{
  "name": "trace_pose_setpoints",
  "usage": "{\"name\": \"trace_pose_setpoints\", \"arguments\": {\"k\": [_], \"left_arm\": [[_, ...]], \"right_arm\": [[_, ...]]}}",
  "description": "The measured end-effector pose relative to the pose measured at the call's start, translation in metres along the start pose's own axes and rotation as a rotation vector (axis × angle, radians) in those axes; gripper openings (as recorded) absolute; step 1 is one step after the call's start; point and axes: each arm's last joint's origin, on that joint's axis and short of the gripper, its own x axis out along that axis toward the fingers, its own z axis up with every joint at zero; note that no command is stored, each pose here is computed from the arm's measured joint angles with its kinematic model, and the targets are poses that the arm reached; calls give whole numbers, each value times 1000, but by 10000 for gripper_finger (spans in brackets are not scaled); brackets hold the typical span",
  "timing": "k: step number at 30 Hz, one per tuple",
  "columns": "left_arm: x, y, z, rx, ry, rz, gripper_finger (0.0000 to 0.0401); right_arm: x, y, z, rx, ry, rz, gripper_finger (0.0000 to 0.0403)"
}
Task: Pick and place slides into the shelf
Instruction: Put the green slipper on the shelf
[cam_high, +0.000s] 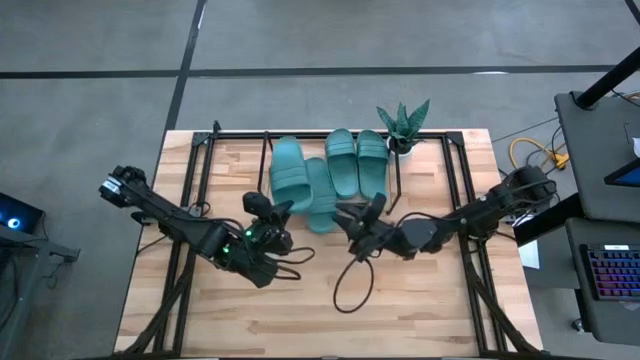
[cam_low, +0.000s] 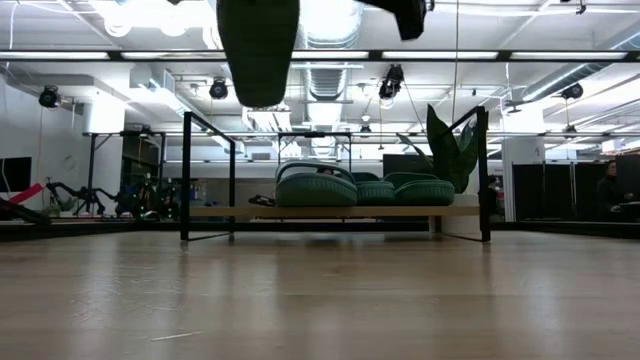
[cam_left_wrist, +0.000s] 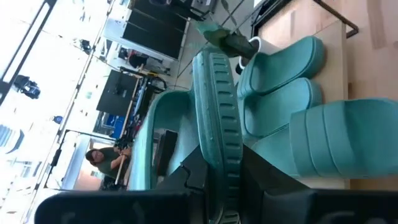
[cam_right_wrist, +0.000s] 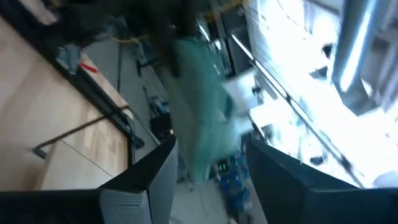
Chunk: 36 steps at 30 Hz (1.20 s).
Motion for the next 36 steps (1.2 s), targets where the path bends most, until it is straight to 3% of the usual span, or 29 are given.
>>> {"name": "trace_pose_setpoints", "arguments": {"k": [13,22,36], "left_arm": [[10,-58,-43,198,53,29,22],[14,-80,-52,243,11,-21,22],[22,-106,-87,254,21,-32,22]], "right_arm": [[-37,-26,-11,237,-14,-37,175],[-52,-25,-28,295,-32,-17,176],[-53,-21,-31,306,-31,-7,173]]}}
